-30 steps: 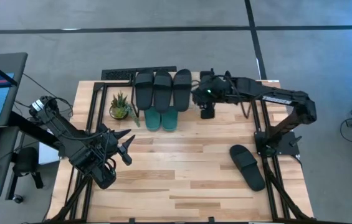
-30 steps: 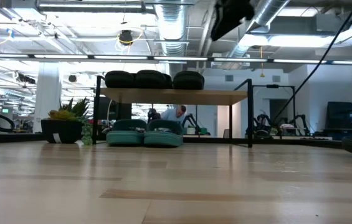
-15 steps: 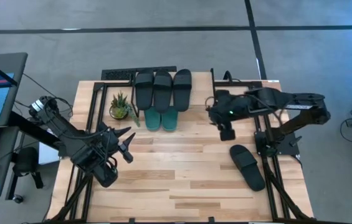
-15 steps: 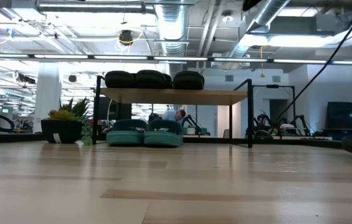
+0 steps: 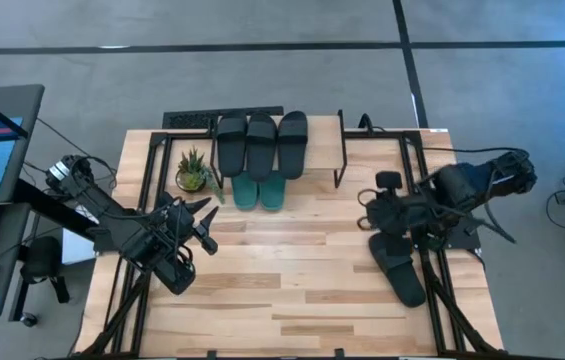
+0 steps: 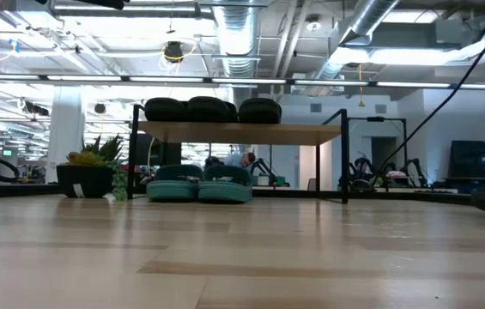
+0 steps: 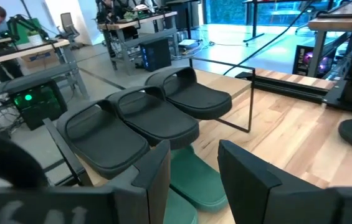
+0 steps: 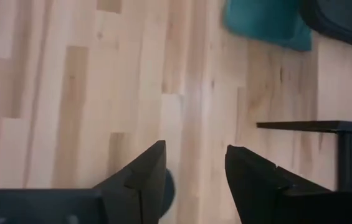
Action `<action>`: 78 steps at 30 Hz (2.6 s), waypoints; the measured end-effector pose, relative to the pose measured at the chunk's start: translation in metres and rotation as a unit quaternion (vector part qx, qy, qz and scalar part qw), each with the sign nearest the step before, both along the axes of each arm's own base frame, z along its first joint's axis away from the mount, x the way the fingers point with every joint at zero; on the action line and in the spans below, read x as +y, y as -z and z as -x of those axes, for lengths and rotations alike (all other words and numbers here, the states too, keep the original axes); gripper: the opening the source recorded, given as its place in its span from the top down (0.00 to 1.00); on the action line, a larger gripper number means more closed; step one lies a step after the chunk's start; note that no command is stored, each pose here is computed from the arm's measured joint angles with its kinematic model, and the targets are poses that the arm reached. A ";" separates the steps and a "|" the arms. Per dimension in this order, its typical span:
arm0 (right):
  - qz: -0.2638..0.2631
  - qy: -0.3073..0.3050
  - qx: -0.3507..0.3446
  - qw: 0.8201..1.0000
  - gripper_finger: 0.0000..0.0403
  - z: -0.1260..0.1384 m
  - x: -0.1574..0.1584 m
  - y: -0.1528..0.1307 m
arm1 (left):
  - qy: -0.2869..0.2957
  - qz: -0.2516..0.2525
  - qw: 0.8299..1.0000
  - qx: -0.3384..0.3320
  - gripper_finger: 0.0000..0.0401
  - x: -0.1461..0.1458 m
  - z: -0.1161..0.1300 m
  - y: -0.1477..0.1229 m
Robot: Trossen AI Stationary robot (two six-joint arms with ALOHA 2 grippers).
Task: Pick and place slides into the shelf
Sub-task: Put the black slide on the shelf
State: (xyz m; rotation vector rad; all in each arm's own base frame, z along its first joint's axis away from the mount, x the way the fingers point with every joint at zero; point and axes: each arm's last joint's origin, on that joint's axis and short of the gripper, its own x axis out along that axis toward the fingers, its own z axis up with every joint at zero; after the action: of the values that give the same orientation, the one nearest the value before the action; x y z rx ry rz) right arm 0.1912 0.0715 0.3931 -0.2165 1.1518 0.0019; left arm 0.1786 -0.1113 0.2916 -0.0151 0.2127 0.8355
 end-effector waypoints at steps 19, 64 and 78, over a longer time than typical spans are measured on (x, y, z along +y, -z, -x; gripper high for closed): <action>-0.013 0.035 0.063 0.997 0.67 0.048 0.060 0.039 | -0.004 0.002 1.000 0.001 0.69 0.002 -0.001 0.000; 0.013 0.107 0.077 0.991 0.69 0.112 0.092 0.200 | -0.028 0.022 0.999 -0.022 0.69 0.008 -0.008 0.000; 0.046 0.109 0.050 0.992 0.71 0.106 0.085 0.204 | -0.028 0.031 0.999 -0.026 0.69 0.007 -0.009 0.000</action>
State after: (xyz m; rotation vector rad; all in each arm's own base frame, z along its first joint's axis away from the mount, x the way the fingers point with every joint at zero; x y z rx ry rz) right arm 0.0852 0.1562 0.1893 -0.1729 1.2729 -0.2354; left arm 0.1881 -0.1042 0.2919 -0.1021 0.1896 0.8822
